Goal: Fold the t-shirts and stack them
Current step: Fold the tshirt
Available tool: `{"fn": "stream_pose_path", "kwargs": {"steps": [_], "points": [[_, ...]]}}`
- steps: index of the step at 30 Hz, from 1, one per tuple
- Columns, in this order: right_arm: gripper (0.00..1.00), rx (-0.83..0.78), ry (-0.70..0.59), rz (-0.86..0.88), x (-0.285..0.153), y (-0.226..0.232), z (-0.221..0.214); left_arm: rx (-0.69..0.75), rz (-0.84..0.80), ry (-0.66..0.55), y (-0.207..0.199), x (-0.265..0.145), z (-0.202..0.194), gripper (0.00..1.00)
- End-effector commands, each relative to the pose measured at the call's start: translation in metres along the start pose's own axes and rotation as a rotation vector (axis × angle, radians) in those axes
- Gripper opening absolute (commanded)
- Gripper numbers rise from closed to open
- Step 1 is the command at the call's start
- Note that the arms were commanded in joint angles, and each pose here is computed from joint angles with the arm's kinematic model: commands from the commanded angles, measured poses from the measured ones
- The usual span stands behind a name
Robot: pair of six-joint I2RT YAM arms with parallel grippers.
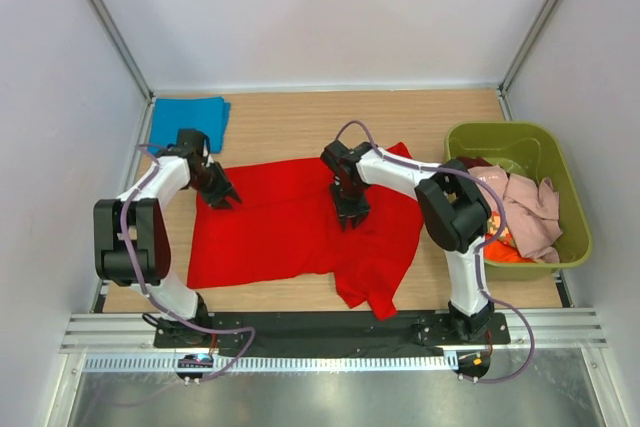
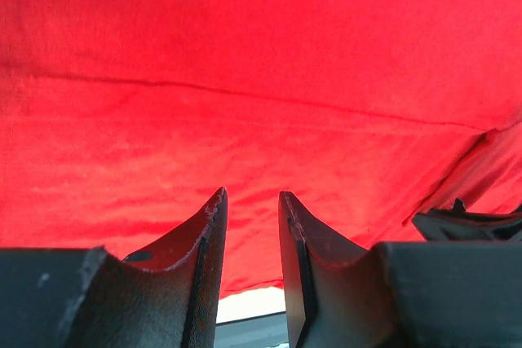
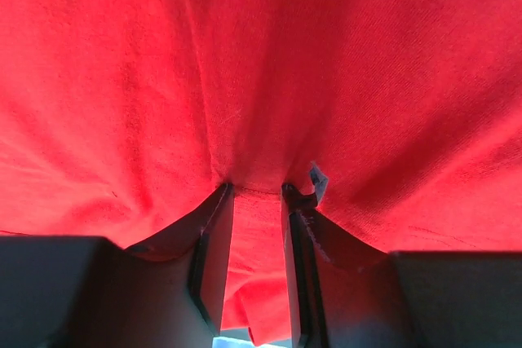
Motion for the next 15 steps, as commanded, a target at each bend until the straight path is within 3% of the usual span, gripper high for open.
{"fn": "stream_pose_path", "kwargs": {"steps": [1, 9, 15], "points": [[0.36, -0.017, -0.046, -0.004, -0.006, 0.007, 0.011, 0.003, -0.030, -0.015, -0.004, -0.014, -0.008, 0.33], [0.33, -0.026, -0.055, 0.000, -0.010, 0.014, 0.005, 0.006, -0.021, -0.015, 0.001, -0.017, -0.015, 0.33], [0.38, -0.063, -0.116, -0.044, -0.033, 0.018, 0.007, 0.007, -0.024, -0.015, 0.000, -0.017, -0.015, 0.33]]}}
Point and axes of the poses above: each gripper's point midway between its finger pads, its own x axis out along the fingers, its own y axis along the line the jaws close on, z = x × y, the point moved 1 cm from there along -x, back along the fingers, and after that the axes turned 4 degrees about x, right-handed, at the moved point
